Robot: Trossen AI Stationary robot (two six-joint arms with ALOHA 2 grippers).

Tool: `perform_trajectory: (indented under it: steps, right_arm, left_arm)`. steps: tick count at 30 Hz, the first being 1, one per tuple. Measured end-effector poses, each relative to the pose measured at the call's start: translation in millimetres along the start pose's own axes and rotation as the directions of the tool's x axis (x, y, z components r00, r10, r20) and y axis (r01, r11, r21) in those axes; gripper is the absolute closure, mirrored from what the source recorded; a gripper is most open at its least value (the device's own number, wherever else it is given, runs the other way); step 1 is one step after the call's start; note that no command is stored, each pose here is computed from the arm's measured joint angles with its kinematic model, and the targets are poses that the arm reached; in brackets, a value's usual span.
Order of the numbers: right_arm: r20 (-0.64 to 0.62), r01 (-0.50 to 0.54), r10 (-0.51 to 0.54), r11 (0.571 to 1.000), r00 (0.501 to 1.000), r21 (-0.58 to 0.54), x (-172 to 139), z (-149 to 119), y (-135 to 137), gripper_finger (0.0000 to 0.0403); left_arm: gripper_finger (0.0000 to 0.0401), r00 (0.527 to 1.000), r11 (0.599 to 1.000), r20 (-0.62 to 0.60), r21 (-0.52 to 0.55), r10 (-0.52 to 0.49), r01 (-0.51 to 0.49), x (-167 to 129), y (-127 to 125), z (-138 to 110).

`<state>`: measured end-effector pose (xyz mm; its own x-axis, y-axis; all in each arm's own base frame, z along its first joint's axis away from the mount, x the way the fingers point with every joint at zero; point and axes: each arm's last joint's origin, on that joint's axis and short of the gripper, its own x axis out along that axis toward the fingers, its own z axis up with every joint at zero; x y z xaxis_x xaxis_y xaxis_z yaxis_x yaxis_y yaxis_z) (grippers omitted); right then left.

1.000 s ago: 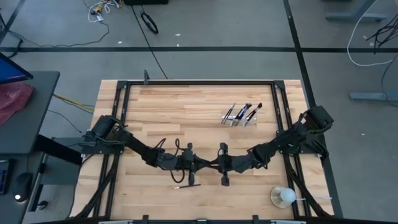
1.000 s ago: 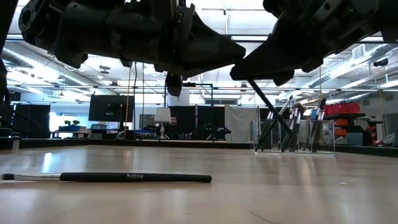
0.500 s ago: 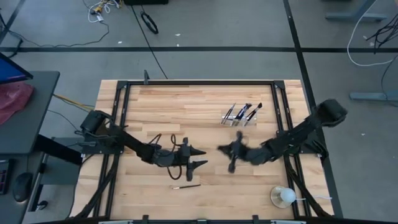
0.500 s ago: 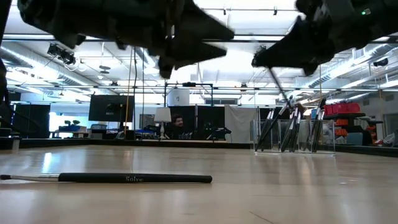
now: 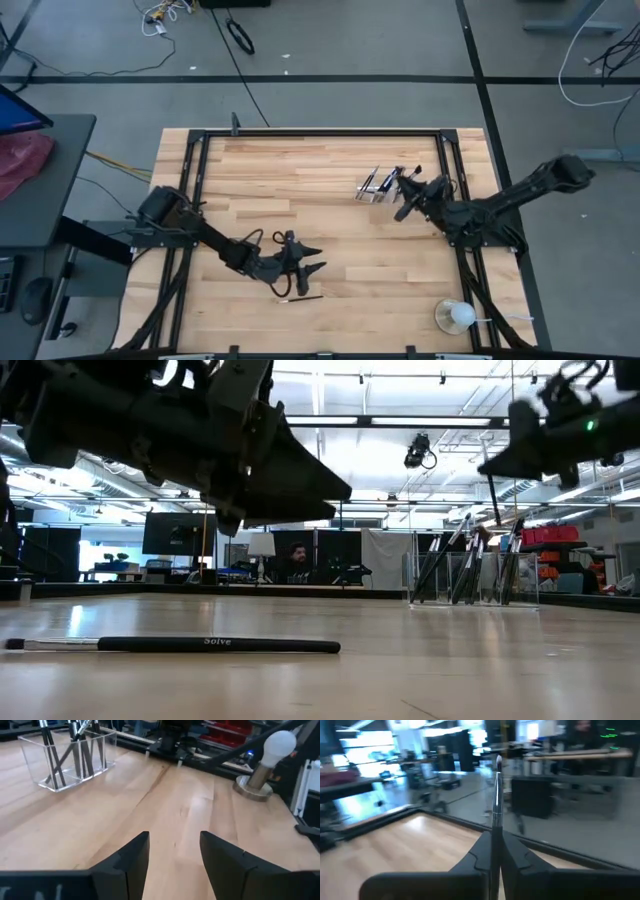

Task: Put items in baskets/containers
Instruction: Put the black eyeshadow brush into the transparent organizer

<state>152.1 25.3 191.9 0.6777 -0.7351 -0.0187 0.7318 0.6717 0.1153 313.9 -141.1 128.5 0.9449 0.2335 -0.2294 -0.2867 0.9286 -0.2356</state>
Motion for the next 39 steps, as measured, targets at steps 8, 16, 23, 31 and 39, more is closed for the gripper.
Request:
perform_trajectory:
  steps: [8, 16, 23, 31, 39]
  right_arm:
    - [-0.023, 0.196, -0.195, 0.981, 0.980, 0.018, 13.8, -30.7, -31.7, 0.0390]
    - [-0.032, 0.251, -0.251, 0.968, 0.968, 0.025, 15.9, -41.2, -43.3, 0.0390]
    - [-0.045, 0.253, -0.250, 0.964, 0.967, 0.077, 15.9, -45.2, -43.6, 0.0390]
    - [-0.065, 0.243, -0.238, 0.967, 0.969, 0.081, 16.6, -49.5, -43.0, 0.0360]
    - [-0.100, 0.240, -0.236, 0.970, 0.967, 0.037, 16.0, -55.8, -44.2, 0.0322]
  left_arm:
    - [0.0220, 1.000, 0.999, -0.011, -0.032, 0.017, -0.018, 2.1, 1.6, -6.7]
    - [0.0220, 1.000, 0.999, -0.014, -0.029, 0.019, -0.019, 2.1, 1.8, -7.0]
    - [0.0220, 1.000, 0.999, -0.013, -0.029, 0.018, -0.019, 2.0, 1.7, -6.9]
    - [0.0220, 1.000, 0.999, -0.012, -0.029, 0.018, -0.019, 2.1, 1.7, -6.8]
    - [0.0220, 1.000, 0.999, -0.011, -0.030, 0.018, -0.018, 2.1, 1.6, -6.7]
